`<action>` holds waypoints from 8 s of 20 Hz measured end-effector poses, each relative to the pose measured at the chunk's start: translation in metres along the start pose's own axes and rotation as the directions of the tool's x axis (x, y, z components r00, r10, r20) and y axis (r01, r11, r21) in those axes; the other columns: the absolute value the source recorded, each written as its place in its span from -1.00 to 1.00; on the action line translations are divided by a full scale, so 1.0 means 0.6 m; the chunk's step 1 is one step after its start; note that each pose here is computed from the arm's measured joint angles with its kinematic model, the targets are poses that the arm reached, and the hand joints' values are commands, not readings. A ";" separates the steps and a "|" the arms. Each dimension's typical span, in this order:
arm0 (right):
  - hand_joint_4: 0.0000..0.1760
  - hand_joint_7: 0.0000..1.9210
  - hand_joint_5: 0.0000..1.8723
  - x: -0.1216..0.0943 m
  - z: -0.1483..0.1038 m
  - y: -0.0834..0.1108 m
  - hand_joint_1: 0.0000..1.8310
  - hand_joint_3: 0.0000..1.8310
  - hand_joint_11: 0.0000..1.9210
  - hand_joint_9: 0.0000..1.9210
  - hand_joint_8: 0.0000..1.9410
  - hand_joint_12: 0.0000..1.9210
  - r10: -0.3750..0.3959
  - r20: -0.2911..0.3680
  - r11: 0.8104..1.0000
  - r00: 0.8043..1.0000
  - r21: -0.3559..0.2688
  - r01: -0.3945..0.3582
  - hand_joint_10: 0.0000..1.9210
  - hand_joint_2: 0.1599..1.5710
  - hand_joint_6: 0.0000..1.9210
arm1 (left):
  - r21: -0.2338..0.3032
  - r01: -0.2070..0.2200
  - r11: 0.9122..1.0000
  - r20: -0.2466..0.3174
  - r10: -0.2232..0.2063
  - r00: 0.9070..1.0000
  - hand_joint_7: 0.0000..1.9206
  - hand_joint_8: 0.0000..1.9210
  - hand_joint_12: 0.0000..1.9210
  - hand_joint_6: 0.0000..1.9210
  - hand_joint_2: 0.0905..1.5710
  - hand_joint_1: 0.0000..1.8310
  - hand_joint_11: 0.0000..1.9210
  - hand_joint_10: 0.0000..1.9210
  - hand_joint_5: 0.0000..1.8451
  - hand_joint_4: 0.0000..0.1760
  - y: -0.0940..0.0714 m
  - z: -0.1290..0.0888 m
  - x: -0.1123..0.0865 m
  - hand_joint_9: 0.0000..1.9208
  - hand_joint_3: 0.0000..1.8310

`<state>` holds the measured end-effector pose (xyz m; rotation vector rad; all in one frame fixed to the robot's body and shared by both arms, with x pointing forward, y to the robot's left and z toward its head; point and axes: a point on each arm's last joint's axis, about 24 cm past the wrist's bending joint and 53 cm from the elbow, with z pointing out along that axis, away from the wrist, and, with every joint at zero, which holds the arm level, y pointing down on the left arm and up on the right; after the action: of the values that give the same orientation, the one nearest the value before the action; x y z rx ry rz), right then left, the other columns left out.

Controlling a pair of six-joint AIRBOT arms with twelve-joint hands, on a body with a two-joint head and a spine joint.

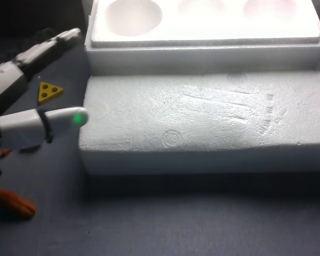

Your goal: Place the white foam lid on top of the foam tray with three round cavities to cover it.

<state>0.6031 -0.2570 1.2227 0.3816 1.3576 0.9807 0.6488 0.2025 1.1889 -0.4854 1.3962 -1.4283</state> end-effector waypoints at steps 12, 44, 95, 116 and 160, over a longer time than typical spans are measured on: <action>-1.00 -1.00 -1.00 0.096 0.013 -0.101 -0.40 -1.00 -1.00 -1.00 -1.00 -0.50 0.080 -0.125 0.981 0.989 0.184 -0.056 -1.00 0.37 -1.00 | -0.265 -0.027 0.964 -0.129 -0.007 0.992 -1.00 -1.00 -1.00 -1.00 0.23 -0.51 -1.00 -1.00 -0.99 -1.00 0.125 -0.051 0.066 -1.00 -1.00; -1.00 -1.00 -0.96 0.114 0.067 -0.123 -0.36 -1.00 -1.00 -0.99 -1.00 -0.05 0.166 -0.049 0.967 0.985 0.206 -0.153 -1.00 0.46 -1.00 | -0.270 0.039 0.962 -0.067 -0.059 0.996 -1.00 -1.00 -1.00 -1.00 0.33 -0.59 -1.00 -1.00 -0.94 -1.00 0.150 -0.025 0.078 -1.00 -0.99; -1.00 -0.88 -0.84 0.020 0.012 0.035 -0.54 -1.00 -1.00 -1.00 -1.00 0.48 0.151 0.027 0.987 0.988 -0.056 -0.149 -0.63 0.45 -0.93 | -0.048 0.132 0.990 -0.006 -0.132 0.991 -1.00 -1.00 -1.00 -1.00 0.38 -0.58 -1.00 -1.00 -0.94 -0.86 -0.003 -0.072 0.043 -1.00 -0.99; -1.00 -1.00 -1.00 -0.064 0.075 0.095 -0.46 -1.00 -1.00 -1.00 -0.28 1.00 0.121 0.147 0.975 0.982 -0.205 -0.090 0.06 0.45 -0.33 | 0.152 0.040 0.988 0.079 -0.053 0.995 -1.00 -1.00 -0.46 -1.00 0.32 -0.39 -1.00 -1.00 -0.89 -1.00 -0.096 0.016 -0.052 -1.00 -1.00; -1.00 -0.97 -0.99 -0.076 0.235 -0.004 -0.52 -1.00 -1.00 -0.95 -1.00 -0.35 0.180 0.113 0.983 0.977 -0.001 -0.181 -0.96 0.63 -0.99 | 0.004 0.092 0.996 0.081 -0.092 0.992 -0.99 -1.00 -0.66 -1.00 0.32 -0.39 -1.00 -1.00 -0.84 -1.00 -0.002 0.187 -0.071 -1.00 -1.00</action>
<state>0.7384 -0.2511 1.2820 0.5671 1.2407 1.0865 0.7591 0.1847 1.2324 -0.6084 1.3238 -1.4662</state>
